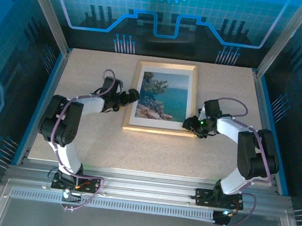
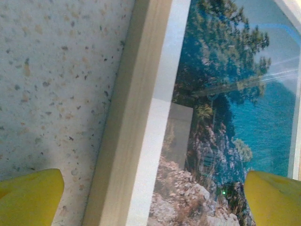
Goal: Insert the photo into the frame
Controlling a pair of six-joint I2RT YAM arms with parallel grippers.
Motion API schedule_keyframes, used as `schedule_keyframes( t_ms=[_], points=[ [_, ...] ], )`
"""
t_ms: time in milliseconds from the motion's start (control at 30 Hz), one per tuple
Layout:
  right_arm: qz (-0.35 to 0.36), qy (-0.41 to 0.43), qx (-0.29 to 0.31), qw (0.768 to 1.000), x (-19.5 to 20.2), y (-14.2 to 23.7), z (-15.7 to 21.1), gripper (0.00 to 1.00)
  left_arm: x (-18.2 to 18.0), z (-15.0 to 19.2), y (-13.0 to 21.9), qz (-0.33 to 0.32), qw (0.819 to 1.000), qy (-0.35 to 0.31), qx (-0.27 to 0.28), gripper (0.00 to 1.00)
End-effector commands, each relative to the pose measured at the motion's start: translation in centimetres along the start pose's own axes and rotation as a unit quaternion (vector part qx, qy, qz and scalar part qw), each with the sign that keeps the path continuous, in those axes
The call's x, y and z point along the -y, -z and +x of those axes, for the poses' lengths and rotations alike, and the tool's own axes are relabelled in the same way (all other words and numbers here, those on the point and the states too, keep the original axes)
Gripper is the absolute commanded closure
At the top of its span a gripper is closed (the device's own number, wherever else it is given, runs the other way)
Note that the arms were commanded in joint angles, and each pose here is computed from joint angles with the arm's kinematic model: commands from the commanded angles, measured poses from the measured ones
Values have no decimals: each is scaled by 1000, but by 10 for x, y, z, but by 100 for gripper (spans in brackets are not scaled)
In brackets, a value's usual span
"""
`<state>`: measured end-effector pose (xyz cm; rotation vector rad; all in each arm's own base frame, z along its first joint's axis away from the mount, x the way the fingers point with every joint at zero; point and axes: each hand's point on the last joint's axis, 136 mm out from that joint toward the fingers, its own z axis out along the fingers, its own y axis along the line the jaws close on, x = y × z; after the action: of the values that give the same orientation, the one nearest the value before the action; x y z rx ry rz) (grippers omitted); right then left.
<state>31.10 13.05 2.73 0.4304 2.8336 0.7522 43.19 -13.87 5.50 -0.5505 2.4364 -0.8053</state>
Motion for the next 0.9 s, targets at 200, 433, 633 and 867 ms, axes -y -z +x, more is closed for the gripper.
schedule_keyframes(
  t_ms=[200, 433, 633, 867],
  points=[
    [89, -19, 3, 996, 19, 9, -5, 15, 3, 3, -8, -5, 1000, -8, -11, 1],
    [89, 6, 15, 996, 8, 8, -20, 12, 14, 20, -9, 7, 999, -10, -31, 1],
    [90, 43, 25, 995, -8, 1, -41, 12, 29, 50, -8, 20, 998, -16, -53, 1],
    [96, 80, 25, 992, -24, -5, -56, 12, 30, 66, -7, 15, 998, -15, -63, 1]
  ],
)
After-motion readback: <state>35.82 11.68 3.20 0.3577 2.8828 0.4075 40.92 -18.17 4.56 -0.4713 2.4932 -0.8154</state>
